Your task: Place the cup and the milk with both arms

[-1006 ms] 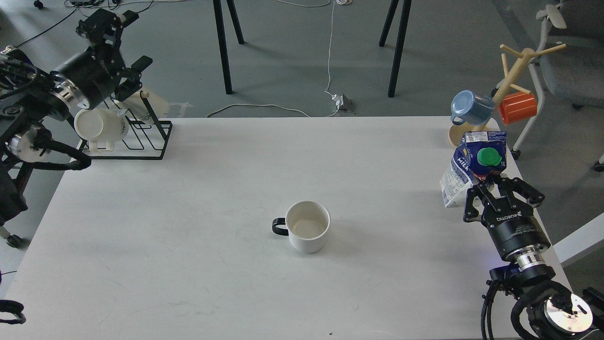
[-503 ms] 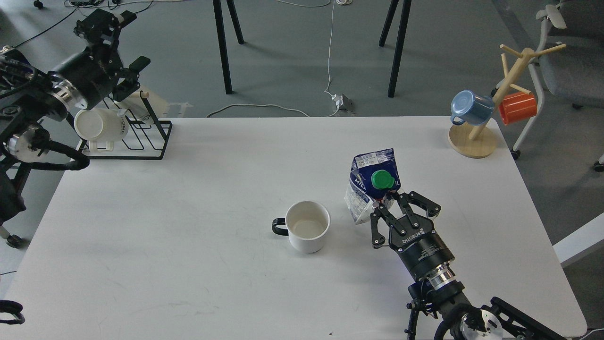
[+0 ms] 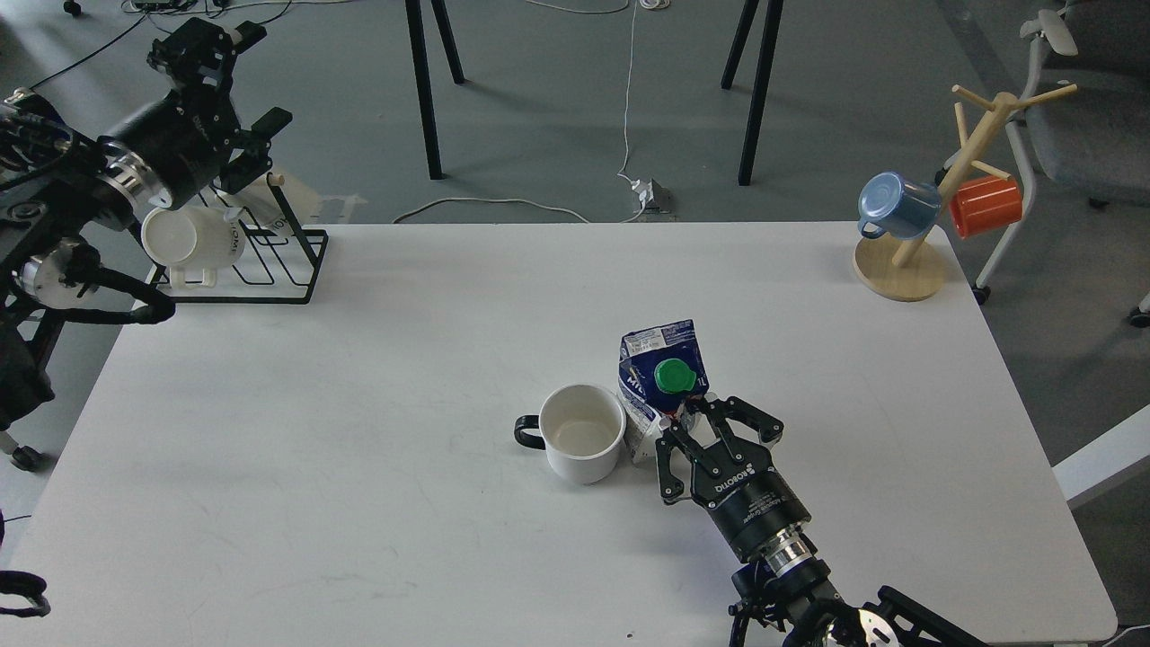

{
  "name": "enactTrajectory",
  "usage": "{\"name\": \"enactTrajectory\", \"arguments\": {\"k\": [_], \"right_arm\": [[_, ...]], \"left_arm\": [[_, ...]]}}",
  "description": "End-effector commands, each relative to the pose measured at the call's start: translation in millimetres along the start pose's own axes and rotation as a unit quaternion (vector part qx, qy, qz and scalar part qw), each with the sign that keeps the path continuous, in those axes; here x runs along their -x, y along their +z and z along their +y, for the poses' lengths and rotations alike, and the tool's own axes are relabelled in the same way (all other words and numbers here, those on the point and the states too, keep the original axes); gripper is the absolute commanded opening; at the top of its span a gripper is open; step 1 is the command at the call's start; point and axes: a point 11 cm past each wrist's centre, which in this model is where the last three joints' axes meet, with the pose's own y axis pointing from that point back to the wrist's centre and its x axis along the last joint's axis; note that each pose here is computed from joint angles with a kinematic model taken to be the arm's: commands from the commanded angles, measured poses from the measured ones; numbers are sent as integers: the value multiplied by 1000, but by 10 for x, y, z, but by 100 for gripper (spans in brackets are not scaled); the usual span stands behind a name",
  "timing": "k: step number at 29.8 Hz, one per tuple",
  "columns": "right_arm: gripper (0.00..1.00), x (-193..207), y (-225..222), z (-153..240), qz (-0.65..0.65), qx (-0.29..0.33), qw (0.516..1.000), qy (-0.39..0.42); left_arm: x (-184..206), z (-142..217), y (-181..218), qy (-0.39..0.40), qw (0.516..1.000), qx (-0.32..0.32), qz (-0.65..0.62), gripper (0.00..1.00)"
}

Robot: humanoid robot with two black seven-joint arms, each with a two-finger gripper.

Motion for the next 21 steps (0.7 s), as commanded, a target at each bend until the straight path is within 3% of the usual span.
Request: {"name": "enactTrajectory", "arguments": {"k": [1, 6, 8, 9, 21], "right_arm": [[42, 11, 19, -17, -3, -1, 1000, -2], [75, -3, 8, 0, -1, -1, 1000, 0], [95, -12, 7, 13, -1, -1, 1000, 2], [98, -16, 8, 17, -2, -1, 1000, 3], [98, -114, 73, 217, -3, 11, 1000, 23]], "left_arm": [[34, -8, -36, -6, 1000, -6, -3, 99], [28, -7, -26, -5, 1000, -6, -4, 99], [28, -4, -32, -5, 1000, -6, -4, 99], [34, -8, -34, -6, 1000, -6, -3, 99], [7, 11, -27, -3, 1000, -5, -4, 99]]}}
